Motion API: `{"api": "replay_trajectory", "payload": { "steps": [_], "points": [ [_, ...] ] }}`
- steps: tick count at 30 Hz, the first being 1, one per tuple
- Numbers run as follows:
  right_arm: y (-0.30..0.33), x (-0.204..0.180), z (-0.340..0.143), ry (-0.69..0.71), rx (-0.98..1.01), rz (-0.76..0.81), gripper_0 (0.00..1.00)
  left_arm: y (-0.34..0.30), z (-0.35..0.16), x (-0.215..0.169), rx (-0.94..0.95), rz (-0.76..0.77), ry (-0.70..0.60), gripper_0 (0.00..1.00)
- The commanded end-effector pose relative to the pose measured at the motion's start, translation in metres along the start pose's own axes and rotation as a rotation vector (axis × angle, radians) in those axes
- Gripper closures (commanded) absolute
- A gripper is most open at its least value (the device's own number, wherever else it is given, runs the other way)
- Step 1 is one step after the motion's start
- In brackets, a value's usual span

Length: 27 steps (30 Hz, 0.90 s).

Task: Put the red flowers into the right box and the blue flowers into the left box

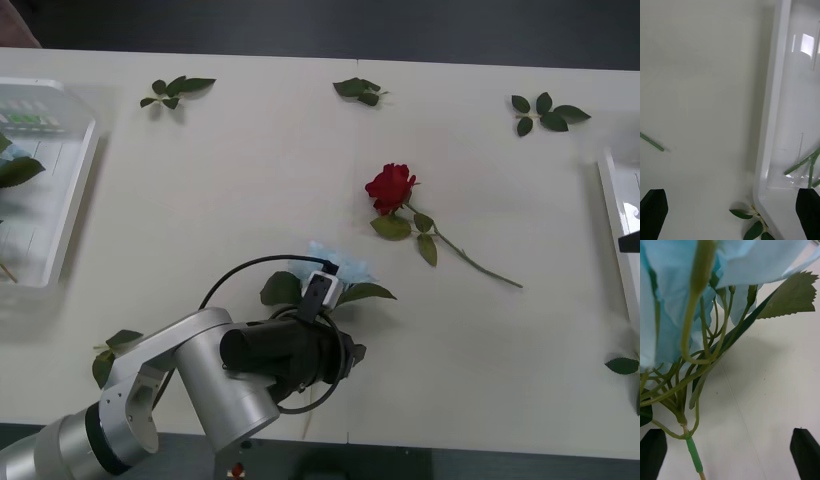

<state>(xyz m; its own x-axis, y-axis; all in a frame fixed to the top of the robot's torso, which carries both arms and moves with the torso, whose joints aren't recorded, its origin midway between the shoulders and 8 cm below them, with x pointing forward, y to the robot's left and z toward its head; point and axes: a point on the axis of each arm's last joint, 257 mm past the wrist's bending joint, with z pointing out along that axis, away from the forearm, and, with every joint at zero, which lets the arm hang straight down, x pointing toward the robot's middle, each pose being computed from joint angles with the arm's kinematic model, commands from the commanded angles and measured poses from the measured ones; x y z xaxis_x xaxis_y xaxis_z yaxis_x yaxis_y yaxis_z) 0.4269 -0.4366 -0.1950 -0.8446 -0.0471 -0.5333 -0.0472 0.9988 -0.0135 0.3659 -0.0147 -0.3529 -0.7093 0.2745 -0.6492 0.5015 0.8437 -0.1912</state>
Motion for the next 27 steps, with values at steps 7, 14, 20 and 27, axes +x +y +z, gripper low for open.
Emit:
{"api": "replay_trajectory", "payload": {
  "steps": [7, 14, 20, 27],
  "points": [
    [0.081, -0.051, -0.009, -0.047, -0.1, -0.242, 0.0, -0.003, -0.003, -0.006, 0.019, 0.003, -0.021, 1.0],
    [0.121, -0.069, -0.008, -0.104, -0.168, -0.421, 0.0, 0.003, -0.004, -0.005, 0.01, 0.002, -0.021, 1.0],
    [0.145, -0.071, -0.006, -0.123, -0.214, -0.541, 0.0, 0.008, -0.004, -0.004, -0.003, 0.002, -0.023, 1.0],
    [0.175, -0.07, 0.004, -0.124, -0.24, -0.627, 0.0, 0.008, -0.007, -0.016, 0.013, -0.002, -0.067, 1.0]
  ]
}}
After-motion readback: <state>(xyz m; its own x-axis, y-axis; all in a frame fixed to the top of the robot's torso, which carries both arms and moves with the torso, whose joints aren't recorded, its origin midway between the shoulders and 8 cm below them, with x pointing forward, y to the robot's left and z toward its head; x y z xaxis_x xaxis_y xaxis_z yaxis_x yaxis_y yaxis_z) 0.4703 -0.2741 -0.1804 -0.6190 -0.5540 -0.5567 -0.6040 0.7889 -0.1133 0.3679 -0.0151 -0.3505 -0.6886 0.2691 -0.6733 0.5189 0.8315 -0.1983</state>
